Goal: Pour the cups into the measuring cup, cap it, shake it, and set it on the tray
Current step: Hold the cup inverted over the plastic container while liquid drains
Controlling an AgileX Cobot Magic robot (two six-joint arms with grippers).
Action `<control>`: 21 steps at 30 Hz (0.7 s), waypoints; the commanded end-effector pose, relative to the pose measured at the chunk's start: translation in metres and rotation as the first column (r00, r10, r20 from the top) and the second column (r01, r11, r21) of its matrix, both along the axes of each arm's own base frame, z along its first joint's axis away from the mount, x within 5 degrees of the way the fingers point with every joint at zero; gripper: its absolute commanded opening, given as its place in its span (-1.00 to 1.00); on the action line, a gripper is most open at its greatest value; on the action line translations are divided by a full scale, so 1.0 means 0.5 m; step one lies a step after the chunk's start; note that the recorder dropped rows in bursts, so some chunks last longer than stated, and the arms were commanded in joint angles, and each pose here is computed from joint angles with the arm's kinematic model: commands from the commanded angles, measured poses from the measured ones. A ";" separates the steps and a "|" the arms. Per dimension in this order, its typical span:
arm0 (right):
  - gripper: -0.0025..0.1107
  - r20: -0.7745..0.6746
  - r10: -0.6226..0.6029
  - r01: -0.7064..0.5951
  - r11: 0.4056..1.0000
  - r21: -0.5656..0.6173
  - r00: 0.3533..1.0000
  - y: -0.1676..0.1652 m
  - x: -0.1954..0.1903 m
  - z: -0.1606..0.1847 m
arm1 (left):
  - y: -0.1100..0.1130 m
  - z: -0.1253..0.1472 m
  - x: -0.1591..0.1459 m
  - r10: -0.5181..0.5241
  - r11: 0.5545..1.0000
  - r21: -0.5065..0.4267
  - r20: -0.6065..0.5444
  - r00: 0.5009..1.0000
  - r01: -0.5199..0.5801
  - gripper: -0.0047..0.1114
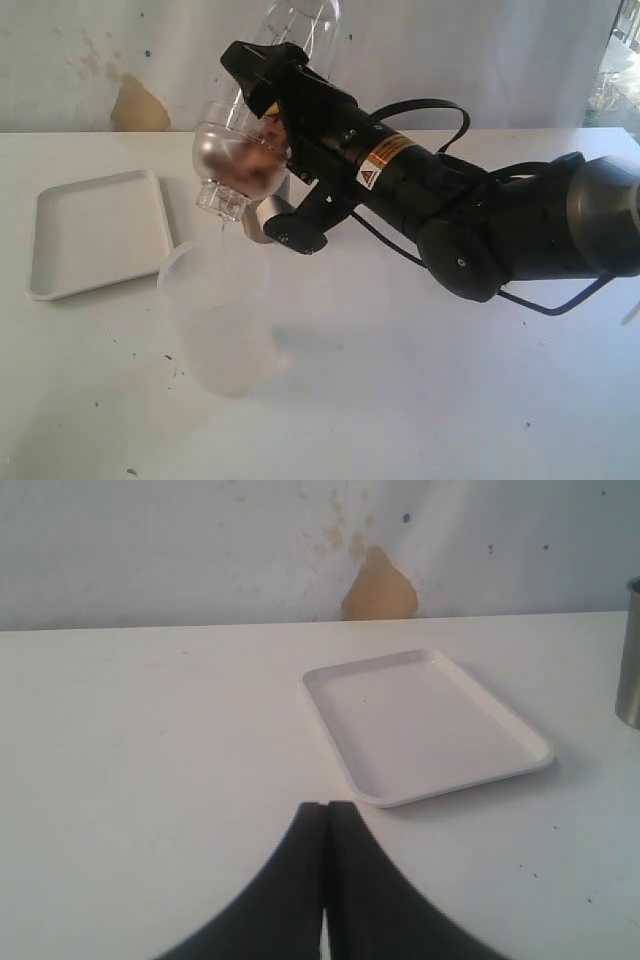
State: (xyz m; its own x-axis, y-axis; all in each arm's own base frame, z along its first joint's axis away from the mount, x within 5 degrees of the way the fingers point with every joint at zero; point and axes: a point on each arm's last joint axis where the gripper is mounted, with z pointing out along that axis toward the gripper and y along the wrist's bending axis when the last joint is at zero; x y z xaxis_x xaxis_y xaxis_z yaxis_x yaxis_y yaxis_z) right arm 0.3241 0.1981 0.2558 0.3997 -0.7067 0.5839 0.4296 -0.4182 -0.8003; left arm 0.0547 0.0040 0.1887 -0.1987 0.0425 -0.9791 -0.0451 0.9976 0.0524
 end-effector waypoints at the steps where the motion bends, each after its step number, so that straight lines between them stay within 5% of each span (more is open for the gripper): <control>1: -0.96 0.083 0.013 -0.014 1.000 0.015 0.996 0.001 -0.003 0.026 | 0.000 -0.002 0.000 0.000 1.000 -0.007 0.005 1.000 0.000 -0.92; 21: -0.96 0.048 0.026 -0.024 0.999 -0.027 0.999 0.001 -0.007 0.010 | 0.000 -0.002 0.000 0.000 1.000 -0.007 0.005 1.000 0.000 -0.92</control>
